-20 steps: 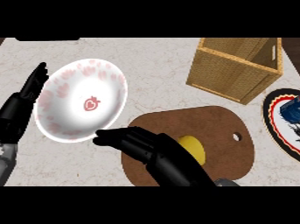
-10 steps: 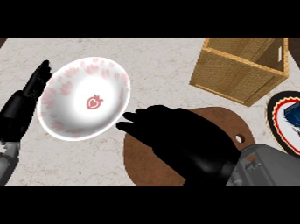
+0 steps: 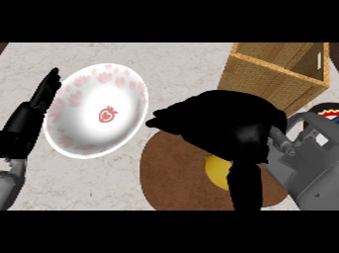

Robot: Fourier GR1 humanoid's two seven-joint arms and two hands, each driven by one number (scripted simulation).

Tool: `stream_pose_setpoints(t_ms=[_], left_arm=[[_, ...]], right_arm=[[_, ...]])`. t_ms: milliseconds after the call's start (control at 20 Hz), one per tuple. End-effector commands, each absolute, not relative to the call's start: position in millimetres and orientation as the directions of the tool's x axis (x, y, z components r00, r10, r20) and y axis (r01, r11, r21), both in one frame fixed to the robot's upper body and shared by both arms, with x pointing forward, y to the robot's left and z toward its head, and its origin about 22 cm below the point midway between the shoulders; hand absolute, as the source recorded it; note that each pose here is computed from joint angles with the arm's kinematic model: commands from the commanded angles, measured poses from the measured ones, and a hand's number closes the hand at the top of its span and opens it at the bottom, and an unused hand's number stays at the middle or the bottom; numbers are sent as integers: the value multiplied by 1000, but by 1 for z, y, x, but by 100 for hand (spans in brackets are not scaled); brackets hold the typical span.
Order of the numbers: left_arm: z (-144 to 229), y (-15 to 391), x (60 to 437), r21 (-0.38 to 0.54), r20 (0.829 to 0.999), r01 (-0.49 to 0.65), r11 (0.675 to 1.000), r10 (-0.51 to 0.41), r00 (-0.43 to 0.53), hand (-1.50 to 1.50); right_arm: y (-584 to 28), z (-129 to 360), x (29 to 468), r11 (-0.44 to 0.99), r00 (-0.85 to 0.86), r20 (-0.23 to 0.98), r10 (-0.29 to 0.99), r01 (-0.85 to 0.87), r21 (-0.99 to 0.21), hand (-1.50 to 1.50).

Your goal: Pick the lemon from the cutting board and place it in the basket

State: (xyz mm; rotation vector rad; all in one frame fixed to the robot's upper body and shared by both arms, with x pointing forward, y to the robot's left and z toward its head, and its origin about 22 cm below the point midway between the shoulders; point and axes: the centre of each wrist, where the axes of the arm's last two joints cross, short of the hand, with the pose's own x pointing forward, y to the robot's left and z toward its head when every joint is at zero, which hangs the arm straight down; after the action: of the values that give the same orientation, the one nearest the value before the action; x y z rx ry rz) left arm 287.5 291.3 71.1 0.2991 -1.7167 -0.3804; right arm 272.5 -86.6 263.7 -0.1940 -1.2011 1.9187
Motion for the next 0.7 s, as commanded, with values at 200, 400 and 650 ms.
stream_pose_setpoints(t_ms=[200, 400, 650], left_arm=[[73, 290, 287, 408, 899, 7, 913, -400, -179, 0], [67, 298, 284, 414, 897, 20, 910, -404, -180, 0], [66, 310, 286, 405, 900, 16, 914, -396, -182, 0]], right_arm=[[-83, 241, 276, -302, -617, 179, 767, -592, -747, -150], [-80, 223, 281, -359, -632, 133, 763, -586, -726, -150], [-80, 206, 296, -403, -611, 90, 787, -618, -676, -150]])
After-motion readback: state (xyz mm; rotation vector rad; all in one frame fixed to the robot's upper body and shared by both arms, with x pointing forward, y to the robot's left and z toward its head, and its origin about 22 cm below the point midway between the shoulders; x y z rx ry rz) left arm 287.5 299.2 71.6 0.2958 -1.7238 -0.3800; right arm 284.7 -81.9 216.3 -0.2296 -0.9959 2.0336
